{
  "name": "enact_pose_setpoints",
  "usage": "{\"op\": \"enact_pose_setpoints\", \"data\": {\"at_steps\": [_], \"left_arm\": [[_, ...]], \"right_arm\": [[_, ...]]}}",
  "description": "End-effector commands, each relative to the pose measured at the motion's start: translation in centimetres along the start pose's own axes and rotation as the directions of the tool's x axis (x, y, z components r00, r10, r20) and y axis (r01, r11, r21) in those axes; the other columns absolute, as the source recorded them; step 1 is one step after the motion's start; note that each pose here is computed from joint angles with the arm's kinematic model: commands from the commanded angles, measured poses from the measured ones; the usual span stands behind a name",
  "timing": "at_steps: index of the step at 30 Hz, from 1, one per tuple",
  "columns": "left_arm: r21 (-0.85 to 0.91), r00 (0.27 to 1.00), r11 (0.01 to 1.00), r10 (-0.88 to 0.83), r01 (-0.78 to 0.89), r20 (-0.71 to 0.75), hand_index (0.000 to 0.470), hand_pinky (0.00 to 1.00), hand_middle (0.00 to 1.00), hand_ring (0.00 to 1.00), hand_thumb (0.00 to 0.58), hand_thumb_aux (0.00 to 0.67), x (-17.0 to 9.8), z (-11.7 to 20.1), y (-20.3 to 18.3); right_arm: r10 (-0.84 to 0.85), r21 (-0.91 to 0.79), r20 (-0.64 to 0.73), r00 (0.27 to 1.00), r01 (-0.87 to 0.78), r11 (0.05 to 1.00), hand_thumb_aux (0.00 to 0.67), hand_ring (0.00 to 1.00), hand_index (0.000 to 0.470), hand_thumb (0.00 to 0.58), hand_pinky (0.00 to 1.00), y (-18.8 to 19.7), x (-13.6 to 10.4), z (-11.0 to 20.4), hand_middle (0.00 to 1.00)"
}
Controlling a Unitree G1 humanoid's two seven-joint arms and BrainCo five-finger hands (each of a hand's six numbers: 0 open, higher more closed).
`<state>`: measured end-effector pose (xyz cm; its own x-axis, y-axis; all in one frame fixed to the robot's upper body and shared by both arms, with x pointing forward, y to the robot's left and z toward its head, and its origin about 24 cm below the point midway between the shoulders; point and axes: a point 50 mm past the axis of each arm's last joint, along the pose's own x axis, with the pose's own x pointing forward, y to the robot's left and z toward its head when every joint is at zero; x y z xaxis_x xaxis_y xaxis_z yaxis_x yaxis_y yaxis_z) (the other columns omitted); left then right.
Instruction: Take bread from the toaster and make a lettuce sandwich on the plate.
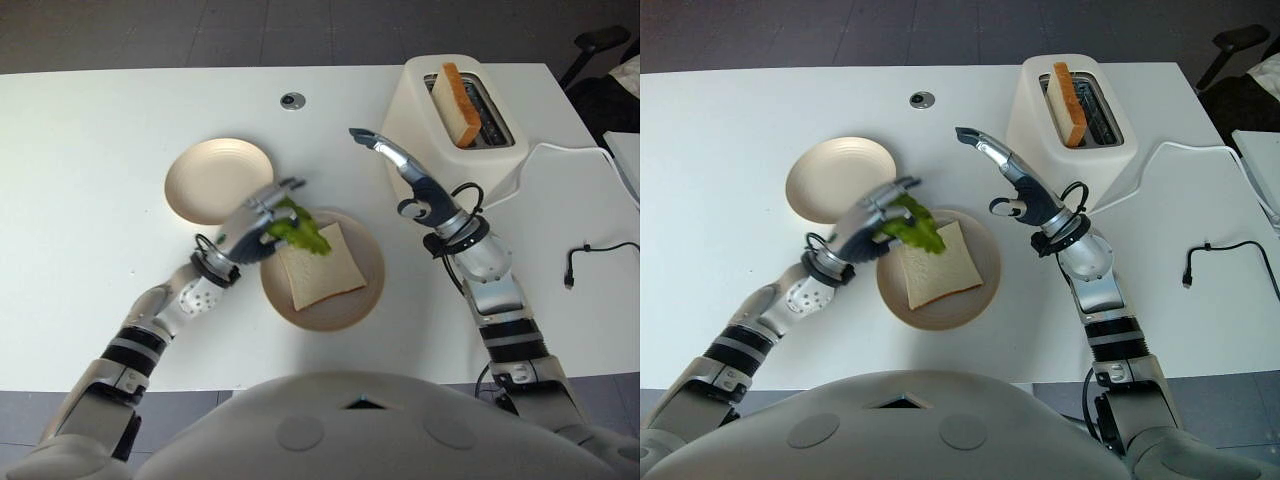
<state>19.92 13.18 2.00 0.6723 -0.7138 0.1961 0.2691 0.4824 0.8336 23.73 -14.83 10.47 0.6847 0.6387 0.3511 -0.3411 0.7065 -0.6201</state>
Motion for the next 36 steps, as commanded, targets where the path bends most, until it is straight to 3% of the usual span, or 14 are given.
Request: {"op": "enact_pose_setpoints", "data": {"at_steps": [1,11,12,13,22,27,32,36], "left_arm": [[-0.059,0.997,0.997,-0.054,0.057,0.063,0.470,0.00,0.00,0.00,0.580,0.670,0.1,1.5,-1.4],[-0.074,0.985,0.984,-0.157,0.162,0.069,0.470,0.00,0.00,0.00,0.580,0.670,0.1,1.3,-3.3],[-0.067,0.984,0.983,-0.166,0.170,0.066,0.394,0.00,0.00,0.00,0.565,0.562,0.0,1.1,-3.3],[-0.056,0.983,0.983,-0.174,0.177,0.062,0.000,0.00,0.00,0.00,0.000,0.000,-0.1,1.0,-3.3],[0.011,0.991,0.993,-0.115,0.115,0.066,0.000,0.00,0.00,0.00,0.000,0.000,-0.3,-0.2,0.1],[-0.029,0.995,0.999,-0.027,0.030,0.100,0.000,0.00,0.00,0.00,0.000,0.000,0.0,0.1,1.5],[-0.085,0.992,0.996,0.035,-0.024,0.123,0.000,0.00,0.00,0.00,0.000,0.000,0.4,0.5,2.0],[-0.091,0.992,0.996,0.031,-0.021,0.118,0.000,0.00,0.00,0.00,0.000,0.000,0.7,0.5,1.6]], "right_arm": [[0.007,-0.002,-0.018,1.000,-0.007,1.000,0.000,0.00,0.000,0.000,0.00,-0.3,-0.4,0.0,0.00],[0.014,-0.012,-0.032,0.999,-0.014,1.000,0.000,0.00,0.000,0.000,0.00,-0.2,-0.5,0.0,0.00],[0.014,-0.013,-0.033,0.999,-0.015,1.000,0.000,0.00,0.000,0.000,0.00,-0.2,-0.5,0.0,0.00],[0.015,-0.014,-0.033,0.999,-0.015,1.000,0.000,0.00,0.000,0.000,0.00,-0.2,-0.5,0.0,0.00],[-0.001,-0.023,-0.002,1.000,0.000,1.000,0.000,0.00,0.000,0.000,0.00,-0.6,-0.6,0.5,0.00],[-0.184,-0.149,0.079,0.980,0.194,0.970,0.000,0.00,0.000,0.000,0.00,-4.1,-0.5,2.5,0.00],[-0.390,-0.490,0.112,0.914,0.392,0.779,0.000,0.00,0.000,0.000,0.00,-8.6,-0.5,3.5,0.00],[-0.483,-0.731,-0.090,0.871,0.271,0.626,0.000,0.00,0.000,0.000,0.00,-11.3,-1.0,0.2,0.00]]}}
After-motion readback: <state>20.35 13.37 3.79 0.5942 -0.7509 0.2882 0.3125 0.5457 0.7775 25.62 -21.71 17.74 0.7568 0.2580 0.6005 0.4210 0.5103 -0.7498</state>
